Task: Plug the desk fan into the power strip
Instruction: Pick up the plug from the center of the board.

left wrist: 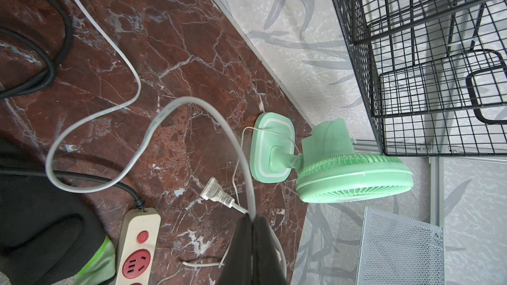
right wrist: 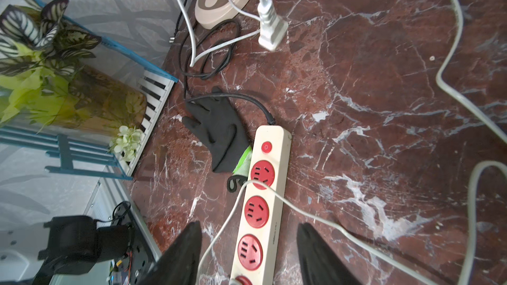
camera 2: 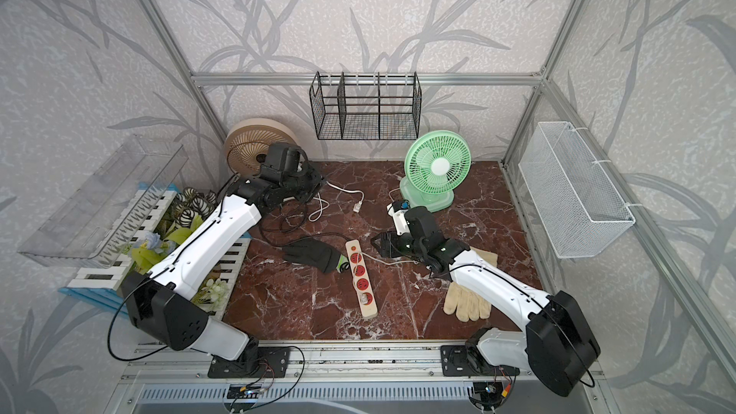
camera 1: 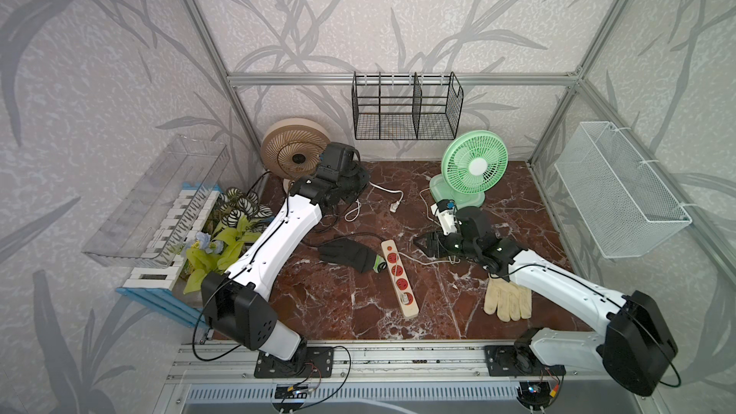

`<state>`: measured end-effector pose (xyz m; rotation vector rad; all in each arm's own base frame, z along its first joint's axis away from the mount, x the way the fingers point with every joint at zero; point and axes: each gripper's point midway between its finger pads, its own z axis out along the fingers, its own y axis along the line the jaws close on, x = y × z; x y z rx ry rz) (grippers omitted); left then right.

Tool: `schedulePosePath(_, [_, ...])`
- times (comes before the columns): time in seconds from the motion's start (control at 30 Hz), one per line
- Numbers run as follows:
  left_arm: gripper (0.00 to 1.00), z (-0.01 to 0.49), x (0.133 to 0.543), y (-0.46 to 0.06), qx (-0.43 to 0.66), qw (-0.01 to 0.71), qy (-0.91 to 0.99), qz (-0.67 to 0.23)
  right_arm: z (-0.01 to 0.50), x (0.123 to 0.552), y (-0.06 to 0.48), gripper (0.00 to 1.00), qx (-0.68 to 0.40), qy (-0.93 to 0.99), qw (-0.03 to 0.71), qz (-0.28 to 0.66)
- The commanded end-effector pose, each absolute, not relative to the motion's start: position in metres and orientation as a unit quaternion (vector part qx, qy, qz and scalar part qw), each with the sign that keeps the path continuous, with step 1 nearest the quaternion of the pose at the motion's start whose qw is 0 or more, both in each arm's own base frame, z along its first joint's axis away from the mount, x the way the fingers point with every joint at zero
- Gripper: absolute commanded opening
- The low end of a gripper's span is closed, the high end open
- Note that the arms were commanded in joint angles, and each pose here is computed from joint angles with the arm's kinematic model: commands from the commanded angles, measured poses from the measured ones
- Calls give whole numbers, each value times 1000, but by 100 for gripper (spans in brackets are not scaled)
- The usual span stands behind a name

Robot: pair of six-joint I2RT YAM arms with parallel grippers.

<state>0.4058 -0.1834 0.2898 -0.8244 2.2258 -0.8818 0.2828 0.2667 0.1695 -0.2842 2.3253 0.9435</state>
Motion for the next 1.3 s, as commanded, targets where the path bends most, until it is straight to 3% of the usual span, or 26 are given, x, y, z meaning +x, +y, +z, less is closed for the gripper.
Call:
schedulePosePath(0.0, [0,306,400,-186,-307,312,823,-361,186,313,272,60,-52,871,351,340])
schedulePosePath(0.47, [0,299,384,-189,-324,299,807,-393,195,350,331,60,-16,828,432,357])
schedulePosePath(0.8, [0,304,377,-191,-319,298,805,-401,176,374,323,59,52,839,457,292])
schedulePosePath(1.27, [0,305,372,-195,-321,293,800,-414,163,386,336,43,68,847,440,289])
